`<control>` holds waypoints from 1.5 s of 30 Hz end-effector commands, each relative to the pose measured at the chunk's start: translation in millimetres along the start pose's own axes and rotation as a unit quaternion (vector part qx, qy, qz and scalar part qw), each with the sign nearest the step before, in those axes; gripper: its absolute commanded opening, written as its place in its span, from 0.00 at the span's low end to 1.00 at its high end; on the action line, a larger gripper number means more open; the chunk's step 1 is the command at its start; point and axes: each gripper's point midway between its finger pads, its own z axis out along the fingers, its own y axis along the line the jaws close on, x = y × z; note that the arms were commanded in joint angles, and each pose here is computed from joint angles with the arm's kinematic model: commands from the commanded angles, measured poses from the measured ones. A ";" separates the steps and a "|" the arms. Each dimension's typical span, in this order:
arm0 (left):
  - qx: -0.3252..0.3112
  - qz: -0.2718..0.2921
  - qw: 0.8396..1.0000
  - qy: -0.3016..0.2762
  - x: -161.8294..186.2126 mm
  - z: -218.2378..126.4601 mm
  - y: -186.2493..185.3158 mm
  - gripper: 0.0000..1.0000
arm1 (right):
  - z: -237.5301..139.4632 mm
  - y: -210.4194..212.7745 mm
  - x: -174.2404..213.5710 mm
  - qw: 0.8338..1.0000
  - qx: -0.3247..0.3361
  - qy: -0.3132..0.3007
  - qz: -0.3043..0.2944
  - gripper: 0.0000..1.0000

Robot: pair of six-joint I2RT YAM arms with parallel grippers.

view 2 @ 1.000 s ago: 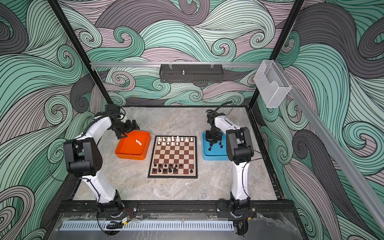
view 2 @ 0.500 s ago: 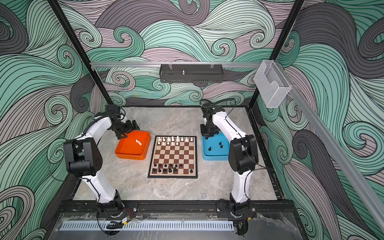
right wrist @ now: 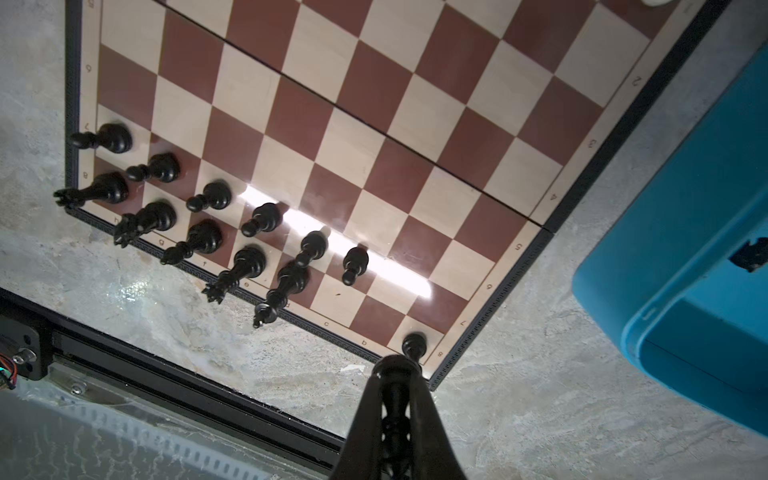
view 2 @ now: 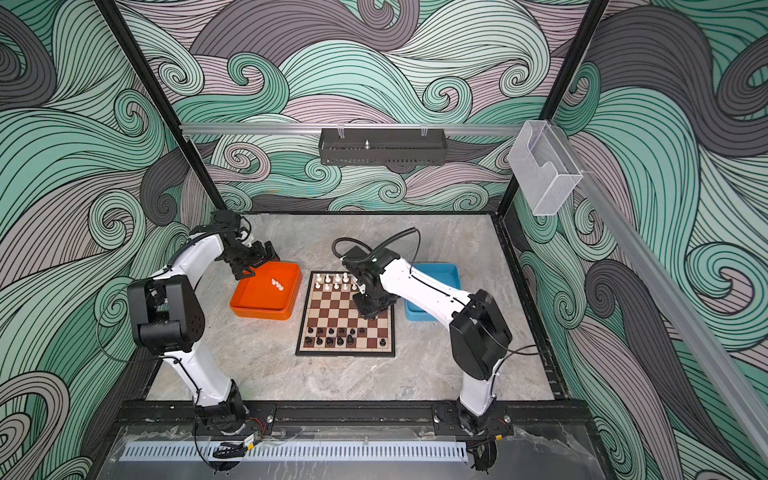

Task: Set up the chess pieces on the board
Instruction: 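Carry the black pawn with the right gripper over the black pawn row, then lower the black pawn onto its square in the black pawn row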

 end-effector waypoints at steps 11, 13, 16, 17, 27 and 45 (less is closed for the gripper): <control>0.001 -0.005 1.000 0.000 0.1 1.1 2.1 0.99 | 35.4 36.8 10.0 0.999 -0.001 0.011 -0.047 0.13; 0.001 -0.005 1.000 0.000 -0.1 1.0 2.4 0.99 | 38.5 39.1 12.7 0.999 -0.002 0.017 -0.049 0.13; 0.000 -0.006 1.000 0.001 0.4 2.0 2.8 0.99 | 43.0 38.9 16.2 0.999 0.000 0.024 -0.047 0.13; 0.000 -0.006 1.000 0.001 0.0 2.2 2.9 0.99 | 44.8 39.2 18.1 0.999 -0.001 0.027 -0.047 0.13; -0.003 -0.007 1.000 0.006 1.0 5.9 4.3 0.99 | 57.4 39.4 28.1 0.998 -0.006 0.046 -0.040 0.13; -0.005 -0.008 1.000 0.010 1.8 9.1 5.4 0.98 | 68.3 41.9 26.8 0.998 -0.011 0.053 -0.040 0.13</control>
